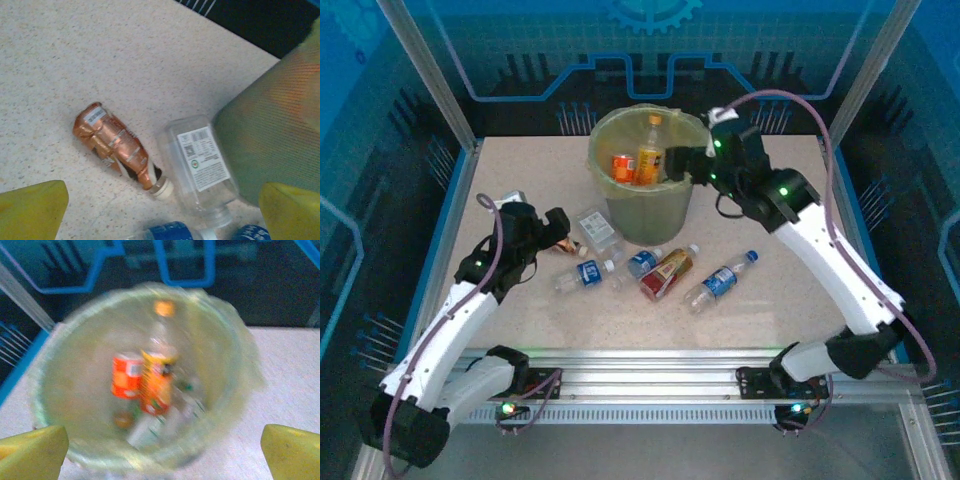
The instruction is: Put the plastic bottles in the bin
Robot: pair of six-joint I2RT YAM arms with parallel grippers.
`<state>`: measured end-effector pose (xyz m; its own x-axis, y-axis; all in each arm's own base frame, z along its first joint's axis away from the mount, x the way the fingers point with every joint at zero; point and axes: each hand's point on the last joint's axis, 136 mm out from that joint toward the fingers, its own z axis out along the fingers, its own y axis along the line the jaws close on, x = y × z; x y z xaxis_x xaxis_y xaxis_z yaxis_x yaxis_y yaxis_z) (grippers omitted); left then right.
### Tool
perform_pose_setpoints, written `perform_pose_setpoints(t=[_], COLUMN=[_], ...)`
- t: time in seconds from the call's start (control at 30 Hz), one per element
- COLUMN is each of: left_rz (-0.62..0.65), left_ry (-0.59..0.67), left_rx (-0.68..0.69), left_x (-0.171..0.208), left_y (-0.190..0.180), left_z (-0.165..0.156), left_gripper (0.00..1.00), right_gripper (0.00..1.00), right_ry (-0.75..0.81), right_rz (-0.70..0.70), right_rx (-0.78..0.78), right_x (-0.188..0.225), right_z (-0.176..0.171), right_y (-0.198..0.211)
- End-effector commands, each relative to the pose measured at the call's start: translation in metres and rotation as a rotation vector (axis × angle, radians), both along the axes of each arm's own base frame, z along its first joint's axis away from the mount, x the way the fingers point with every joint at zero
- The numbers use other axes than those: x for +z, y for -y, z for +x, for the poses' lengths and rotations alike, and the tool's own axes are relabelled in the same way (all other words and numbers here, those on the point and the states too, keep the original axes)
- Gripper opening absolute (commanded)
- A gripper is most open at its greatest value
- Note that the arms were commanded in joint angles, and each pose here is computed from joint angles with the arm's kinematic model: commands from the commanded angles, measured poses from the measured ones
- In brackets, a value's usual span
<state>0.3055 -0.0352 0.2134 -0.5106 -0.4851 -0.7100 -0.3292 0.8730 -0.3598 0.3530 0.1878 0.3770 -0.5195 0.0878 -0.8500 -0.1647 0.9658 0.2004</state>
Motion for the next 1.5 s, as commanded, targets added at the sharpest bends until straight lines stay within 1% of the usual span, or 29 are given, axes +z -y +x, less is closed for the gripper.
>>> perform_pose_setpoints(t=[0.0, 0.1, 0.2, 0.33, 0.43, 0.6, 0.9, 1.07, 1.27, 1.47], left_rz=[-0.021, -0.081, -0.131, -0.179, -0.21, -0.284, -0.351, -0.374, -0.391, -0.406], left_ry=[-0.105, -0.168, -0.2, -0.22, -0.253, -0.305, -0.348, -0.372, -0.398, -0.403], left_rx=[0.061, 0.103, 0.134, 0.16, 0.196, 0.229, 0.256, 0.281, 0.32, 0.331], left_x=[-0.022, -0.04, -0.055, -0.071, -0.087, -0.113, -0.141, -0.153, -0.167, -0.174], left_y=[-0.012, -0.018, -0.02, -0.024, -0.032, -0.037, -0.034, -0.033, -0.034, -0.034], left_z=[-0.002, 0.002, 0.012, 0.031, 0.044, 0.066, 0.096, 0.1, 0.094, 0.096], left_gripper=[0.99, 0.99, 0.99, 0.99, 0.99, 0.99, 0.99, 0.97, 0.91, 0.86], right_gripper=[1.0, 1.0, 1.0, 1.0, 1.0, 1.0, 1.0, 1.0, 1.0, 1.0], right_ry=[-0.091, -0.149, -0.201, -0.24, -0.257, -0.282, -0.27, -0.263, -0.254, -0.253], right_rz=[-0.027, -0.009, 0.026, 0.07, 0.085, 0.082, 0.092, 0.097, 0.114, 0.114], right_rx=[-0.164, -0.247, -0.316, -0.384, -0.418, -0.441, -0.45, -0.467, -0.471, -0.471], right_x=[-0.03, -0.05, -0.071, -0.092, -0.105, -0.115, -0.118, -0.118, -0.118, -0.117], right_z=[-0.023, -0.046, -0.066, -0.086, -0.093, -0.093, -0.088, -0.089, -0.088, -0.088], right_y=[0.053, 0.088, 0.114, 0.137, 0.146, 0.151, 0.151, 0.154, 0.153, 0.154])
